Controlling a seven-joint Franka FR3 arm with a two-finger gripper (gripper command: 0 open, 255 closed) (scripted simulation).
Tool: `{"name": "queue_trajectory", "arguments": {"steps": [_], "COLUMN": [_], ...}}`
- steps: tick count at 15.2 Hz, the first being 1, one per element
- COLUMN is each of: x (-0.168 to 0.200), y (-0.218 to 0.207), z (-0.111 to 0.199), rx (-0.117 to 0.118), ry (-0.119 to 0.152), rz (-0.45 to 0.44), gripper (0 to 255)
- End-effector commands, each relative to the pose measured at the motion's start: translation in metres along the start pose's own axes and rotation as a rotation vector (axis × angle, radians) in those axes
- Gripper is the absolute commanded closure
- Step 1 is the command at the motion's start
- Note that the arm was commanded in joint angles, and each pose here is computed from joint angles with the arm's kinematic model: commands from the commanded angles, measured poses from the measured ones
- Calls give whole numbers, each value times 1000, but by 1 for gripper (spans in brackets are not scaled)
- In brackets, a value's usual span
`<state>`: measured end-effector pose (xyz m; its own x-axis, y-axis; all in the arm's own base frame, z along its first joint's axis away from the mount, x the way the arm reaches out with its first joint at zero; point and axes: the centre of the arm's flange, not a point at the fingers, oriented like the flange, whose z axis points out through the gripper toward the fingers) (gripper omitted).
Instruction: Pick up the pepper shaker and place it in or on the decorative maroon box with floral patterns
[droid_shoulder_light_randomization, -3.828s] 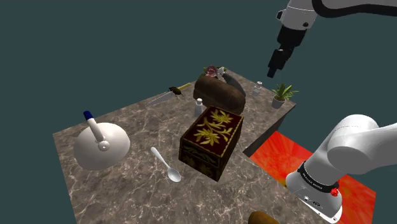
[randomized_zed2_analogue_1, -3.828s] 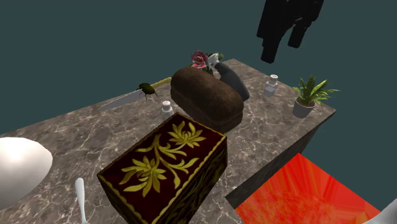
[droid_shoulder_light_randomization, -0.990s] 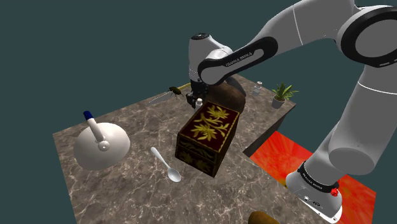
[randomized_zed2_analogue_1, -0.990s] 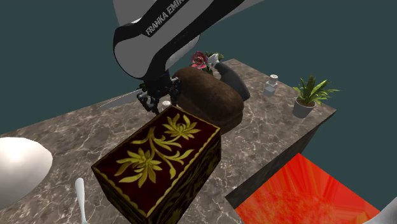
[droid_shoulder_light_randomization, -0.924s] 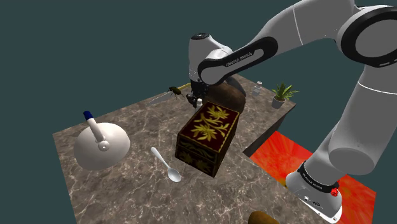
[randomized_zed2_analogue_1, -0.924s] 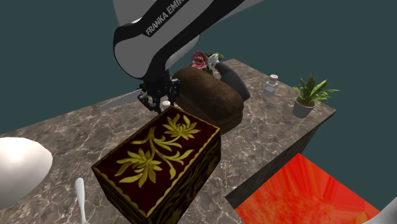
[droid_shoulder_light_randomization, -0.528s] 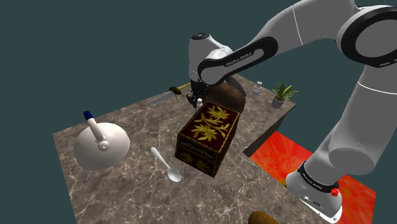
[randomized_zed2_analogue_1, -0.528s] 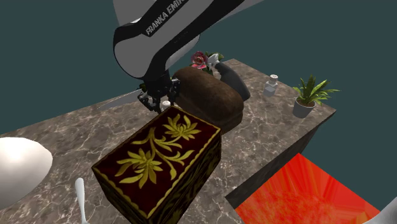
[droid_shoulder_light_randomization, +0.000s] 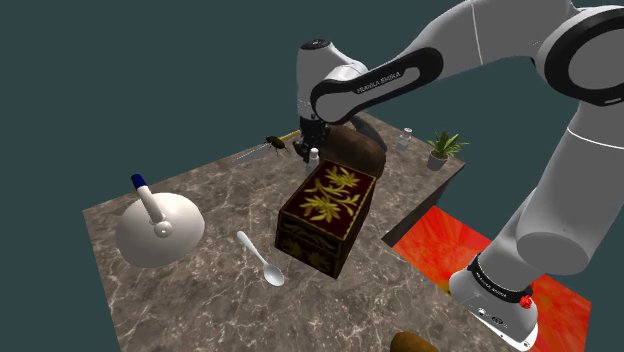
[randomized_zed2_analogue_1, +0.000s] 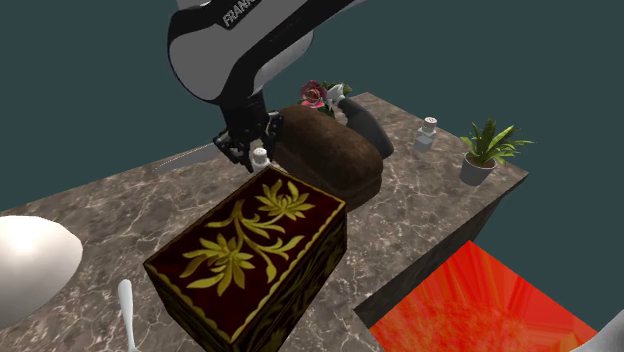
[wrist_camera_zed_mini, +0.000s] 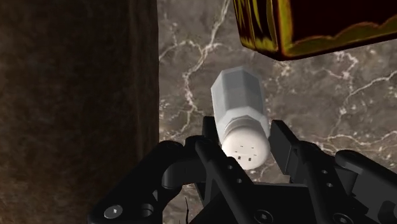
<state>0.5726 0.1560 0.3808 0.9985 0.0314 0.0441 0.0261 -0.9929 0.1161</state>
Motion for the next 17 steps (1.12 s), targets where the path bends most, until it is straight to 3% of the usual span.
{"name": "queue_trajectory", "arguments": {"steps": [1,17], "x": [-1,3], "y": [1,10], "z": [-11,-95], "rx": [0,0], "ry": [0,0], "rz": [0,0], "gripper": [255,255]}}
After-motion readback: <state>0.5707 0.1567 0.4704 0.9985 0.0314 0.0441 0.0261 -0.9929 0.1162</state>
